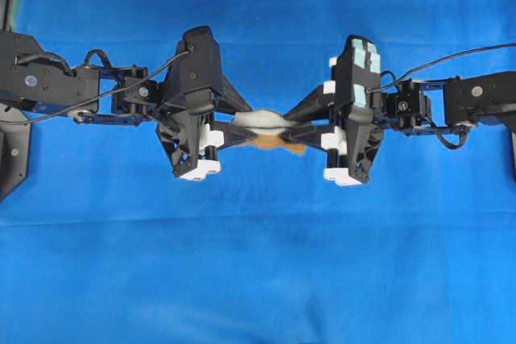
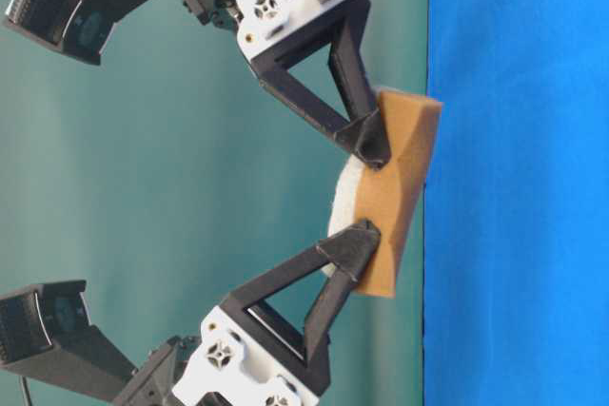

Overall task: Hand over the sponge with the left arm and wipe it with the right arm.
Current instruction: 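Open the left gripper and pull it back, leaving sponge in right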

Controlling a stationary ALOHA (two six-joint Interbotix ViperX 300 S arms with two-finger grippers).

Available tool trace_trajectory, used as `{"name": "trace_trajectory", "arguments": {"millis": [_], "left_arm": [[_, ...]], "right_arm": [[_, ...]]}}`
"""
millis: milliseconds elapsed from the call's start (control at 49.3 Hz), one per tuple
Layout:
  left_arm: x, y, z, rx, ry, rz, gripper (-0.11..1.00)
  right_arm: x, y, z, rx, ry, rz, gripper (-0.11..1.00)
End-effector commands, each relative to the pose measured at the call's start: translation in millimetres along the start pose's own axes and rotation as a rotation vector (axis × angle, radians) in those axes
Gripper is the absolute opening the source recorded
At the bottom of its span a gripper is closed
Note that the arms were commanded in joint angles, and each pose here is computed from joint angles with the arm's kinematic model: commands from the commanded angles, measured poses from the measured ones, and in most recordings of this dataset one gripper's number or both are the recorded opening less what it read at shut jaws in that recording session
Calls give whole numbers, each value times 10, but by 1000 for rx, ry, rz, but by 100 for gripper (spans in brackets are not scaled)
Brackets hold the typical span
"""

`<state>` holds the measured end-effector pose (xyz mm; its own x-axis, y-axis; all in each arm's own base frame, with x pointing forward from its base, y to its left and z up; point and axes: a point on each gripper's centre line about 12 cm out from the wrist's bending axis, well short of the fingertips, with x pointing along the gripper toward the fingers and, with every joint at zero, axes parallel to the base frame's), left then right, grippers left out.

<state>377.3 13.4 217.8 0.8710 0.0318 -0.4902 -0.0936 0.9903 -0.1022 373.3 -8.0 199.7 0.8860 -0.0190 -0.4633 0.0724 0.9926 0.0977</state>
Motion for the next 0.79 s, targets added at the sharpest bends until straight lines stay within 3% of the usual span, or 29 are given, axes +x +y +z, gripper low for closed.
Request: {"name": "trace_trajectory", "arguments": {"millis": [0,305,447,508,771], "left_arm": [[-42,-7,115,-1,-49,-4,29],[-112,-9,154,-2,-121,-10,30],[-263,-9,121,0,-169,-16,73],[-354,-22,95,0,-187,-22,86],[-796,-96,-121,13,-237,-59,84]], "right_arm": [[-21,27,124,-12,-30,7,16],[-24,23,89,-17,2,4,15],[-52,18,91,-16,5,2,15],[-69,17,88,-16,5,2,15],[-161,12,44,-13,17,1,15]]}}
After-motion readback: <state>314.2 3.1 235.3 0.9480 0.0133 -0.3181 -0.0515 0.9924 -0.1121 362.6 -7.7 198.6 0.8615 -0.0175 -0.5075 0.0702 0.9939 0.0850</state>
